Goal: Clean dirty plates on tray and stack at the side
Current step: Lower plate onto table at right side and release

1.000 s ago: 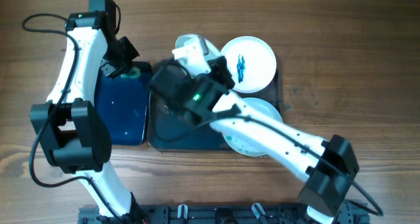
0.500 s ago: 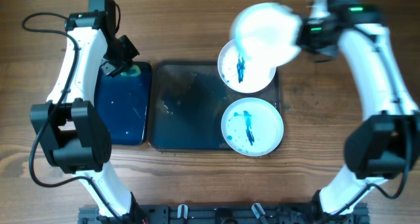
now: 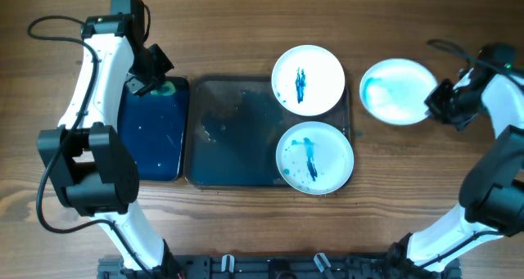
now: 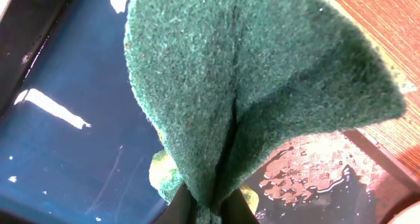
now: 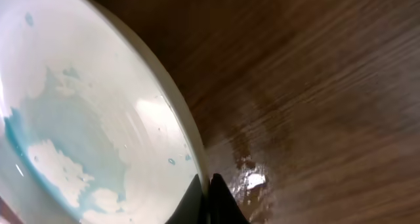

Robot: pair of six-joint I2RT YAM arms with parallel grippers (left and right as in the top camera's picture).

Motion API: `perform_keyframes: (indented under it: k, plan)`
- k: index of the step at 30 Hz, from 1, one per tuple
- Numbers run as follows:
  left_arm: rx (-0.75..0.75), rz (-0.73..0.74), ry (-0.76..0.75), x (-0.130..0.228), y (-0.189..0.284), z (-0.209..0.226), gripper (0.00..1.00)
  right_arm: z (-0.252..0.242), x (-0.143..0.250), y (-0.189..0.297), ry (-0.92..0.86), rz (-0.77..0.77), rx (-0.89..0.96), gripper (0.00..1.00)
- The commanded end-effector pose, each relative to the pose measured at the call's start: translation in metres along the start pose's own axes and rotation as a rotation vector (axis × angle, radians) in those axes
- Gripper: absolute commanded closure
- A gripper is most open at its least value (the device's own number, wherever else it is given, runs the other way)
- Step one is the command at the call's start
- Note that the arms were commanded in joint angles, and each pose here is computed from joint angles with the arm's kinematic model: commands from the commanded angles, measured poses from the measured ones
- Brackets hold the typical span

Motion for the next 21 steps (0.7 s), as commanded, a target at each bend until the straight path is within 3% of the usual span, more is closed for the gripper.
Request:
perform_keyframes:
  k: [1, 4, 5, 8, 14, 17, 21]
  plan:
    - [0.011, -0.022, -0.009, -0.003, 0.007, -0.001, 0.96, -0.005, 0.009, -0.008, 0.015, -0.011, 0.013, 0.96]
    - [0.013, -0.026, -0.008, -0.003, 0.007, -0.002, 0.96, -0.009, 0.010, -0.012, 0.012, -0.023, 0.040, 0.91]
    - [0.012, -0.025, -0.009, -0.003, 0.007, -0.001, 0.96, -0.009, 0.010, -0.012, 0.018, -0.024, 0.040, 0.79]
    - [0.014, -0.027, -0.009, -0.004, 0.007, -0.002, 0.96, -0.001, 0.008, -0.003, 0.046, -0.010, 0.009, 0.66]
    - [0.015, -0.029, -0.009, -0.004, 0.007, -0.002, 0.96, 0.062, 0.015, 0.046, 0.283, -0.023, -0.033, 0.63]
    - [0.015, -0.029, -0.010, -0.004, 0.007, -0.002, 0.96, 0.110, 0.049, 0.050, 0.510, 0.024, -0.121, 0.60]
    - [0.014, -0.028, -0.010, -0.004, 0.007, -0.002, 0.96, 0.133, 0.106, 0.037, 0.727, 0.162, -0.089, 0.60]
Point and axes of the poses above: each gripper's point midway between its finger pads, its own y axis back along the fingers, its own z axis along the line the jaws close on, x = y × z, the point moved 10 cm from there along y, back along the fingers, and after that the axes turned 8 degrees about -y, right-handed, at the moved point
